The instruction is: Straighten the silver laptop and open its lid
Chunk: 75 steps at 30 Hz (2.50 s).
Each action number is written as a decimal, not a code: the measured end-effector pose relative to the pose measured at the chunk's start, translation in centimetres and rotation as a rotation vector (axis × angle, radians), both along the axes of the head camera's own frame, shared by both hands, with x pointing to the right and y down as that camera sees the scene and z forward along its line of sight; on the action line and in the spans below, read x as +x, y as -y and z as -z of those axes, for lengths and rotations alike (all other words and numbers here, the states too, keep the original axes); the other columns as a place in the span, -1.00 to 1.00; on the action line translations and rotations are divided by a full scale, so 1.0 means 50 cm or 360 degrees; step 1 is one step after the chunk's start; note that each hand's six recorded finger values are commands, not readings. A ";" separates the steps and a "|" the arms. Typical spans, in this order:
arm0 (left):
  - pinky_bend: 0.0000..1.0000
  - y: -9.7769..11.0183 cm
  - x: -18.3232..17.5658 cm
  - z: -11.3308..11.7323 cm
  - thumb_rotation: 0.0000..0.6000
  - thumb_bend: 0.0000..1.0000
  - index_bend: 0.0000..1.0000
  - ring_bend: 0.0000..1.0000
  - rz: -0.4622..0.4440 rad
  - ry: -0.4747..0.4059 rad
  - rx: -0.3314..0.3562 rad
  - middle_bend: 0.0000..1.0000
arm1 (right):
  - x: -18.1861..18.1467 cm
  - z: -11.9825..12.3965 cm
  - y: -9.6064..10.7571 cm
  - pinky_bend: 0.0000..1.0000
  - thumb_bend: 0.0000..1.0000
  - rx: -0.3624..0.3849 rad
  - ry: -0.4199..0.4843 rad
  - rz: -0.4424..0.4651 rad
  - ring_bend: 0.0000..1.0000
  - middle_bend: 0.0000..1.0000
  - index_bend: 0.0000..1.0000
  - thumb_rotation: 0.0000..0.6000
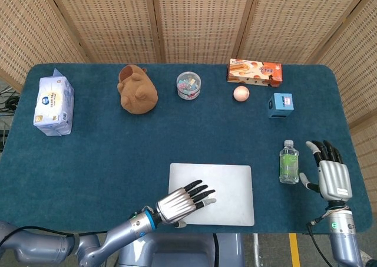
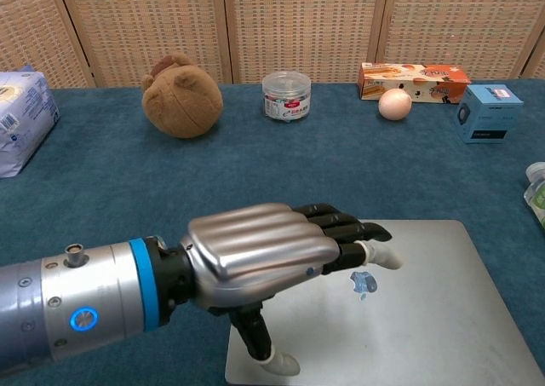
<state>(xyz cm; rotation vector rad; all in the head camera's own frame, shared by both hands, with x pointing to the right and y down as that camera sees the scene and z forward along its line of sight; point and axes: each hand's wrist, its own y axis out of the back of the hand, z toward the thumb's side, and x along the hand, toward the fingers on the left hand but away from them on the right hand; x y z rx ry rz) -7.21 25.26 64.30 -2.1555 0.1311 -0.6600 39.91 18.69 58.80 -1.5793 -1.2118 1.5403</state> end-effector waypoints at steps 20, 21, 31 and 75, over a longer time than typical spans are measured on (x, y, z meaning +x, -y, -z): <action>-1.00 -0.045 0.124 -0.034 1.00 -1.00 -0.85 -1.00 -0.0097 -0.0030 0.0077 -1.00 | 0.033 0.006 0.006 -0.81 -0.38 0.0012 0.0020 -0.0043 -1.00 -0.72 -0.71 1.00; -1.00 -0.046 0.127 -0.036 1.00 -1.00 -0.85 -1.00 -0.0098 -0.0027 0.0078 -1.00 | 0.034 0.006 0.006 -0.81 -0.38 0.0012 0.0023 -0.0045 -1.00 -0.72 -0.71 1.00; -1.00 -0.047 0.146 -0.058 1.00 -1.00 -0.85 -1.00 -0.0084 0.0008 0.0098 -1.00 | 0.046 0.006 0.003 -0.81 -0.38 0.0009 0.0033 -0.0066 -1.00 -0.72 -0.71 1.00; -1.00 -0.028 0.168 -0.074 1.00 -0.37 -0.85 -1.00 -0.0055 0.0043 0.0185 -1.00 | 0.071 0.008 -0.014 -0.81 -0.38 -0.0004 0.0072 -0.0141 -1.00 -0.72 -0.73 1.00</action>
